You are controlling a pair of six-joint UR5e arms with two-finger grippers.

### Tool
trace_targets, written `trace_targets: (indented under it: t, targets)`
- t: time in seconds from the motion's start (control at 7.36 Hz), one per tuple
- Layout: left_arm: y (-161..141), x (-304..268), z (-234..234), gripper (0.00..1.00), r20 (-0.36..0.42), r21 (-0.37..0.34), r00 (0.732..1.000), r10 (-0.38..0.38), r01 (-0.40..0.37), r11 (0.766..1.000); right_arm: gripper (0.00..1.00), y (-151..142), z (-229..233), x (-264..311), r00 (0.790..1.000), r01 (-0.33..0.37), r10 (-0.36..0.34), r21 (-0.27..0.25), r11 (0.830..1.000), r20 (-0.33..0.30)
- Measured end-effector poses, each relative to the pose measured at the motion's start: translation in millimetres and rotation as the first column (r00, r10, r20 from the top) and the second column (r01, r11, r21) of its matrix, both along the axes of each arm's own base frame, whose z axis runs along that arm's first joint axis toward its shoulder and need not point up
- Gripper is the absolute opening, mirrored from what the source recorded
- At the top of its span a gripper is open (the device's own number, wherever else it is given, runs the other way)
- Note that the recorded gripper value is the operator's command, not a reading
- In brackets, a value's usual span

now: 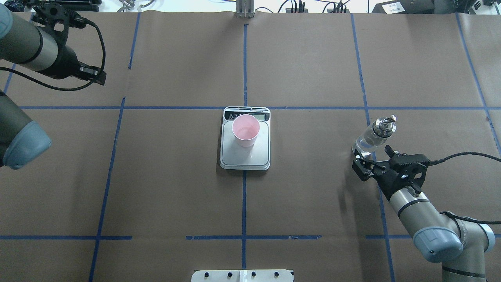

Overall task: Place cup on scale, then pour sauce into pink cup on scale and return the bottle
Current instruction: 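Lift the glass bottle upward with the right gripper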

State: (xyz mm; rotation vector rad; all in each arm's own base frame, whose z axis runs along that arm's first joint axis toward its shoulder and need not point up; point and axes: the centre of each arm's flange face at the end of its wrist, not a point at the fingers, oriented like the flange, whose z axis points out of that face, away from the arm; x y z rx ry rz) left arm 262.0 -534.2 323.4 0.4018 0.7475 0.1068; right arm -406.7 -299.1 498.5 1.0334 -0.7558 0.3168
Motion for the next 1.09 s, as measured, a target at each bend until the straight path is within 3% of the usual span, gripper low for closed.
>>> trace_targets:
  t: [1.09]
  targets:
    - [3,-2,-3,0.59,-0.002,0.006,1.000,-0.001,0.001,1.000,0.97,-20,-8,0,0.998,-0.058,0.058,0.014,0.998,0.016]
